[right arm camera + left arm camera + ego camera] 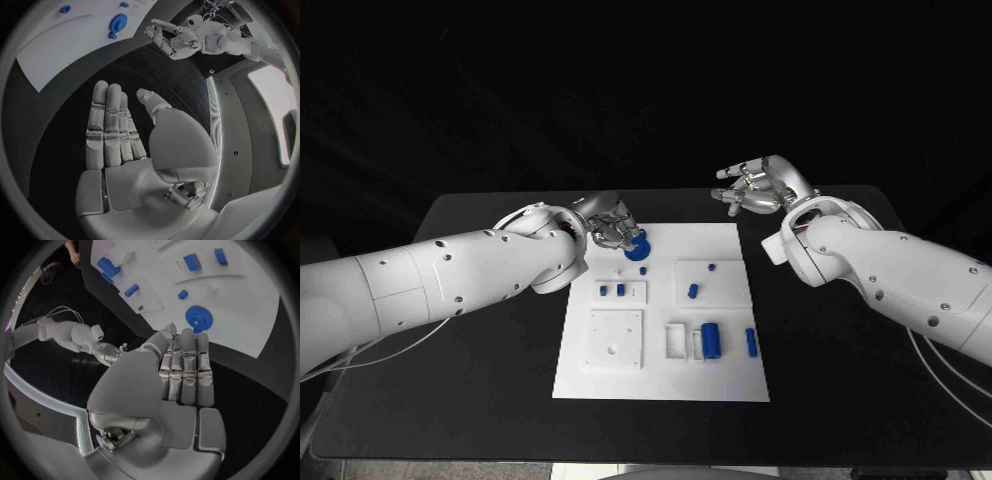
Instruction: Assemble the parts on the task board
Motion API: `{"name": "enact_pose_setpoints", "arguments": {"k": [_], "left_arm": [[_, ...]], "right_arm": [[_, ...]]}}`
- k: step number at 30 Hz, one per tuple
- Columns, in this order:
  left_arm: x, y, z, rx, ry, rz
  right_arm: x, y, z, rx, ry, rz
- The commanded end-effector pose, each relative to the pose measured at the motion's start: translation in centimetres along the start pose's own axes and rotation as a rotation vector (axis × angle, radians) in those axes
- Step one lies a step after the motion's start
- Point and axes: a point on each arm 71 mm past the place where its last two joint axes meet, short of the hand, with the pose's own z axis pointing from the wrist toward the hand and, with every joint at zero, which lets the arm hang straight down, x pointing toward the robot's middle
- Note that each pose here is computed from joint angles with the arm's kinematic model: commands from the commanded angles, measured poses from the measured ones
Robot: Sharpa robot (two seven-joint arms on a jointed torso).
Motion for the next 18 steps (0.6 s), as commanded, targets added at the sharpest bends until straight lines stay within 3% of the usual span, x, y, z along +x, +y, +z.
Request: {"name": "enact_pose_setpoints", "arguments": {"k": [1,7,18], "left_arm": [[-0.02,-1.77,0.31,0.181,-0.071,0.18],[1.2,-2.57,1.19,0.231,-0.062,0.277],[2.96,-2.83,2.12,0.237,0.012,0.365]], "right_arm": [[0.3,0.2,0.0,-0.012,0.018,0.004],[0.5,0.3,0.1,-0.015,0.022,0.007],[0.6,0.5,0.1,-0.019,0.025,0.009]]}}
